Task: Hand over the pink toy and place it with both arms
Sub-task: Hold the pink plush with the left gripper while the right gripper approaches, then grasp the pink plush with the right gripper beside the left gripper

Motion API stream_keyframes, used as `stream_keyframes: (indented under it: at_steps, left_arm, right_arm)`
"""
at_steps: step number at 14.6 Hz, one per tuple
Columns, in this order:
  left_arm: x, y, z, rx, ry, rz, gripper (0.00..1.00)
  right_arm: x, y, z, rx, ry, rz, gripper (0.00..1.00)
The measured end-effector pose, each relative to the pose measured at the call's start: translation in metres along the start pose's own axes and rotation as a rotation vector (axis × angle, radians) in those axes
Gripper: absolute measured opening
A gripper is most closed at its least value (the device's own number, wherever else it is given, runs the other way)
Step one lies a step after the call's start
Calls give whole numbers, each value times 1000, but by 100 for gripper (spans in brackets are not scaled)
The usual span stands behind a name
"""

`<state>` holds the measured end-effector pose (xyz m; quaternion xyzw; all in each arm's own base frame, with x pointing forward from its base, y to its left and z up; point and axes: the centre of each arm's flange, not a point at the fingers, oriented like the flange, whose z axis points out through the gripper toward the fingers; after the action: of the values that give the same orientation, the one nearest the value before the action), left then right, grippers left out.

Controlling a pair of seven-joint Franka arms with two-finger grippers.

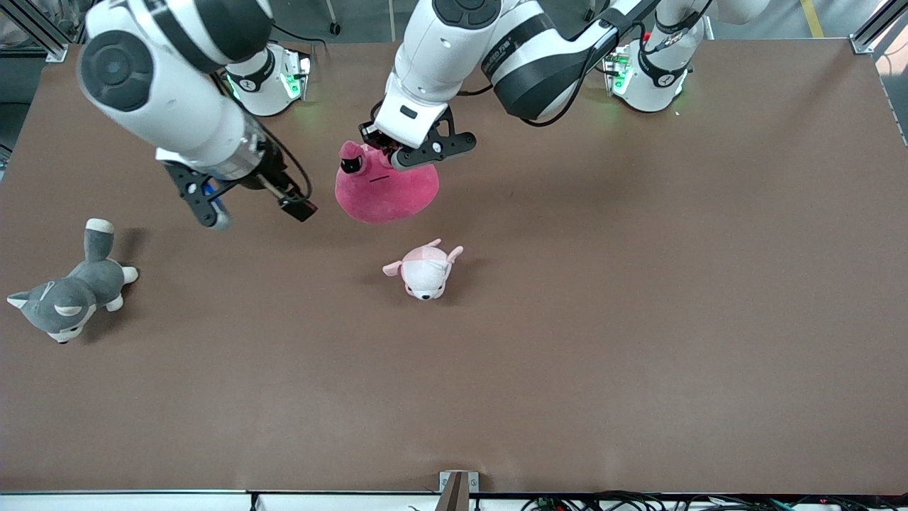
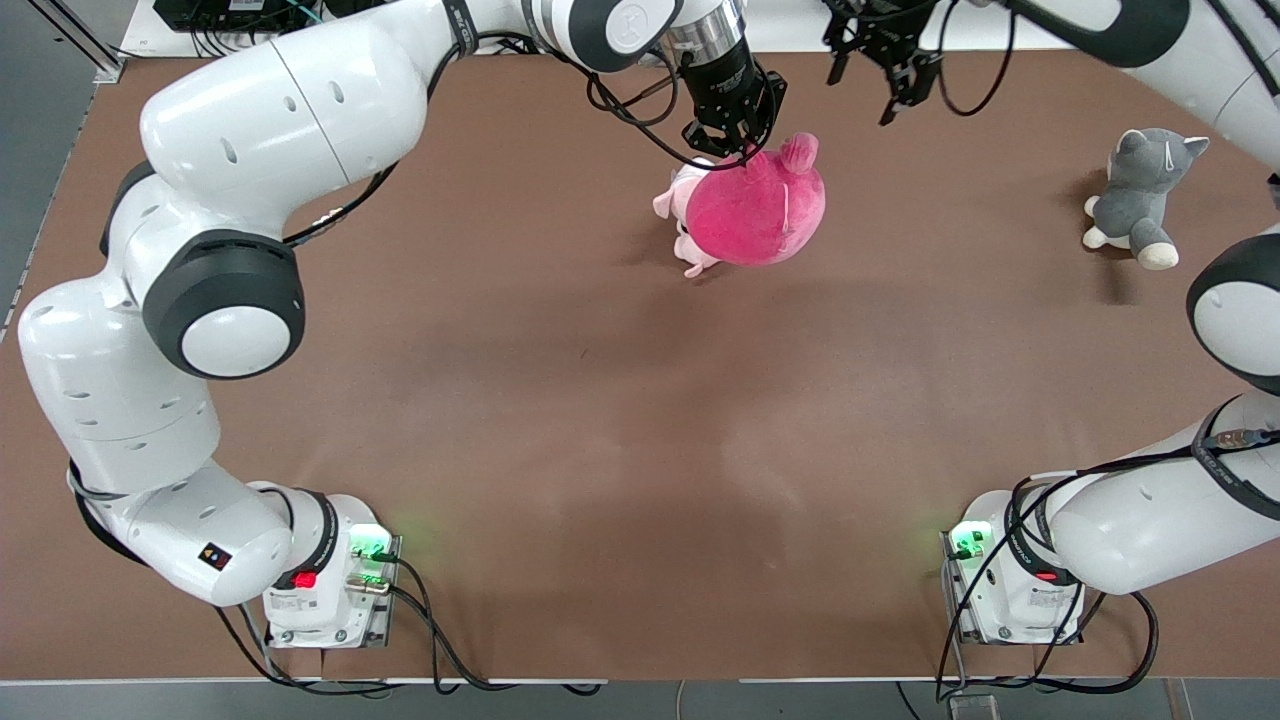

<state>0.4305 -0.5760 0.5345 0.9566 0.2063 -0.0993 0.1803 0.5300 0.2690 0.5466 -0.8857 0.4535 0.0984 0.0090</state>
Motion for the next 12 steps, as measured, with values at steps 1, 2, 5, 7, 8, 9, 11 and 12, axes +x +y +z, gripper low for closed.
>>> stream_keyframes:
  at_steps: [1, 2, 5, 7, 8, 9, 11, 12]
  left_arm:
    - [0, 0, 0, 0, 1, -5, 10]
    - [1, 0, 0, -1, 1, -10, 10]
    - [2, 0, 0, -1, 2, -13, 10]
    - [1, 0, 0, -1, 2, -13, 10]
    - [1, 0, 0, -1, 2, -13, 10]
    - [1, 0, 0, -2, 2, -12, 10]
    - [1, 0, -1, -2, 2, -12, 10]
    - [1, 0, -1, -2, 2, -12, 10]
  right_arm:
    - [-9, -3, 4, 5, 3, 11, 100]
    - [-18, -6, 8, 11, 5, 25, 100]
    - [-42, -11, 26, 19, 9, 45, 100]
    - [-53, -13, 36, 26, 12, 39, 100]
    - [-56, -13, 39, 27, 13, 39, 100]
    - [-58, -11, 39, 27, 13, 38, 99]
    - [-60, -8, 33, 37, 13, 34, 97]
    - [-64, -6, 30, 42, 13, 28, 93]
